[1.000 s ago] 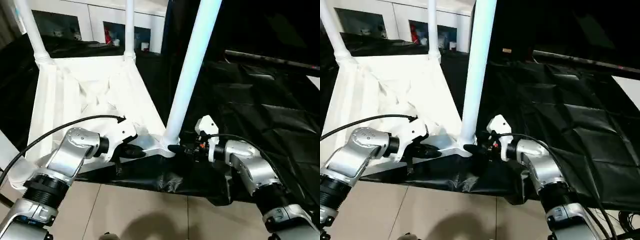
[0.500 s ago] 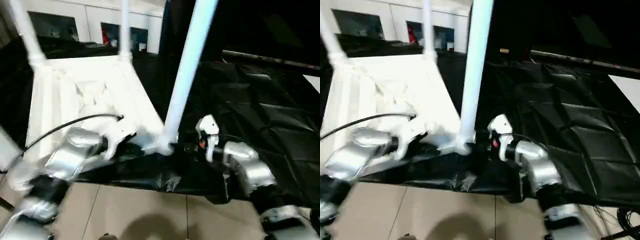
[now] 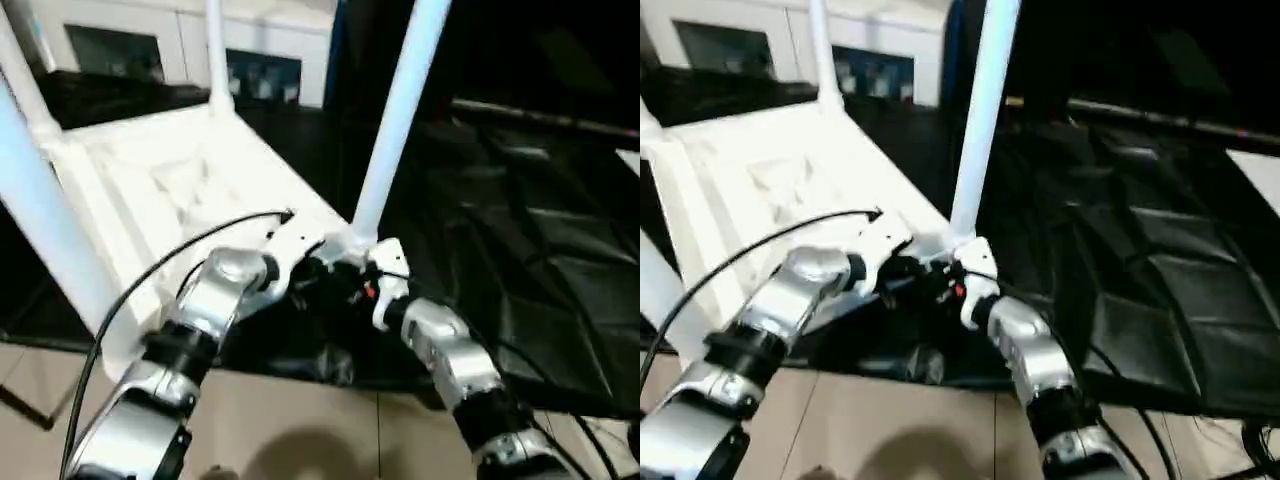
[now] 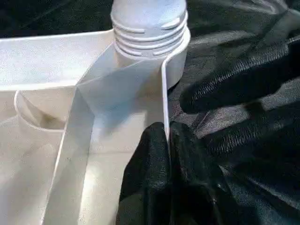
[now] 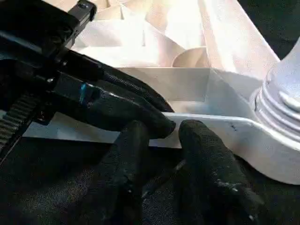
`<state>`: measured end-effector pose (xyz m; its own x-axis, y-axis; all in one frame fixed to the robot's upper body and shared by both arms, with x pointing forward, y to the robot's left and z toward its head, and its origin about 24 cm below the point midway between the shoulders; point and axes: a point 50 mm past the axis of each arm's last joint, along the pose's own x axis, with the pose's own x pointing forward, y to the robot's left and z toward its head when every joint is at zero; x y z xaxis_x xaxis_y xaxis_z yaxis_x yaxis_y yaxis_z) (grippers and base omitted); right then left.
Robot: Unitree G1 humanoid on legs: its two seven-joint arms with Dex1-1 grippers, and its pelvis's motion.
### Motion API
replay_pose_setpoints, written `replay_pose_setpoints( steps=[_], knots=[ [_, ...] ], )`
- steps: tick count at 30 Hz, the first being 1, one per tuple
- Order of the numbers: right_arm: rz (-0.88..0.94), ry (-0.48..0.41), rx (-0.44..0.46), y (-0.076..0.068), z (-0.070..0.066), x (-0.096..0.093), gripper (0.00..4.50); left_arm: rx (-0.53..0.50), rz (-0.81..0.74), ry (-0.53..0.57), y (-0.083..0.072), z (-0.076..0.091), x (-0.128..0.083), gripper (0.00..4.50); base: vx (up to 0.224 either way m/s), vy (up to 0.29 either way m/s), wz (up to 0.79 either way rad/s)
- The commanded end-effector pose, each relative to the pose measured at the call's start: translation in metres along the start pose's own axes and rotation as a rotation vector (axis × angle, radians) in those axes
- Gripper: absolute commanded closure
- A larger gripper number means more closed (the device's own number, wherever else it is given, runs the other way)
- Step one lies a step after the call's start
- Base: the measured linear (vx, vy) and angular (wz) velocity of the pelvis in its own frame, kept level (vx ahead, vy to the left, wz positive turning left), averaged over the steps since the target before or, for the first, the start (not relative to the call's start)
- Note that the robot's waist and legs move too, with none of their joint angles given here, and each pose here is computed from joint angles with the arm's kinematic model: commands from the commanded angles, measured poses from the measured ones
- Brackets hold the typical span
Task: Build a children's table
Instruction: Rotate leg to tighten
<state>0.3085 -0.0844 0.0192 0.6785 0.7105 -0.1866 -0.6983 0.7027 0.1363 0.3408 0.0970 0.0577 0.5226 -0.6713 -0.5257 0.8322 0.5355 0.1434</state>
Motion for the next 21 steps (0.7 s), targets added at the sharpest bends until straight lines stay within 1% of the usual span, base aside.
replay_pose_setpoints(
  steps=[1,3,4,5,6,8,9,11,13,14,15,16,18,19,20,21],
  knots=[
    [-0.016,-0.046,-0.025,-0.012,0.015,-0.008,3.53,0.033,-0.108,-0.071,-0.012,0.005,0.002,4.50,0.000,0.000,0.00],
    [0.042,-0.040,-0.040,-0.015,0.016,-0.019,3.60,0.050,-0.137,-0.071,-0.010,0.002,-0.005,4.50,0.000,0.000,0.00],
    [0.047,-0.040,-0.041,-0.015,0.016,-0.020,3.60,0.051,-0.140,-0.071,-0.010,0.001,-0.006,4.50,0.000,0.000,0.00],
    [0.068,-0.038,-0.042,-0.016,0.016,-0.023,3.38,0.055,-0.152,-0.071,-0.009,0.000,-0.008,4.50,0.000,0.000,0.00],
    [0.119,-0.023,-0.056,-0.017,0.016,-0.032,3.30,0.067,-0.181,-0.074,-0.009,-0.002,-0.013,4.50,0.000,0.000,0.00],
    [0.166,0.009,-0.073,-0.023,0.016,-0.046,3.24,0.075,-0.201,-0.068,-0.006,-0.007,-0.020,4.50,0.000,0.000,0.00],
    [0.180,0.019,-0.082,-0.024,0.016,-0.051,3.20,0.075,-0.207,-0.067,-0.005,-0.009,-0.022,4.50,0.000,0.000,0.00],
    [0.198,0.031,-0.085,-0.026,0.017,-0.057,2.88,0.078,-0.207,-0.064,-0.004,-0.011,-0.024,4.50,0.000,0.000,0.00],
    [0.234,0.049,-0.076,-0.029,0.019,-0.067,2.77,0.083,-0.222,-0.073,-0.003,-0.012,-0.027,4.50,0.000,0.000,0.00],
    [0.261,0.072,-0.080,-0.031,0.020,-0.077,2.72,0.087,-0.253,-0.072,-0.003,-0.013,-0.031,4.50,0.000,0.000,0.00],
    [0.260,0.078,-0.085,-0.033,0.020,-0.079,2.45,0.089,-0.262,-0.073,-0.003,-0.014,-0.032,4.50,0.000,0.000,0.00],
    [0.258,0.085,-0.090,-0.034,0.021,-0.081,2.45,0.093,-0.272,-0.075,-0.004,-0.014,-0.033,4.50,0.000,0.000,0.00],
    [0.228,0.080,-0.095,-0.041,0.024,-0.084,2.25,0.104,-0.320,-0.084,-0.007,-0.013,-0.036,4.50,0.000,0.000,0.00],
    [0.224,0.079,-0.099,-0.043,0.025,-0.084,2.15,0.110,-0.349,-0.083,-0.009,-0.013,-0.038,4.50,0.000,0.000,0.00],
    [0.224,0.082,-0.106,-0.044,0.026,-0.083,2.15,0.117,-0.382,-0.080,-0.012,-0.013,-0.041,4.50,0.000,0.000,0.00],
    [0.225,0.082,-0.110,-0.044,0.026,-0.080,2.02,0.120,-0.396,-0.081,-0.014,-0.013,-0.041,4.50,0.000,0.000,0.00]
  ],
)
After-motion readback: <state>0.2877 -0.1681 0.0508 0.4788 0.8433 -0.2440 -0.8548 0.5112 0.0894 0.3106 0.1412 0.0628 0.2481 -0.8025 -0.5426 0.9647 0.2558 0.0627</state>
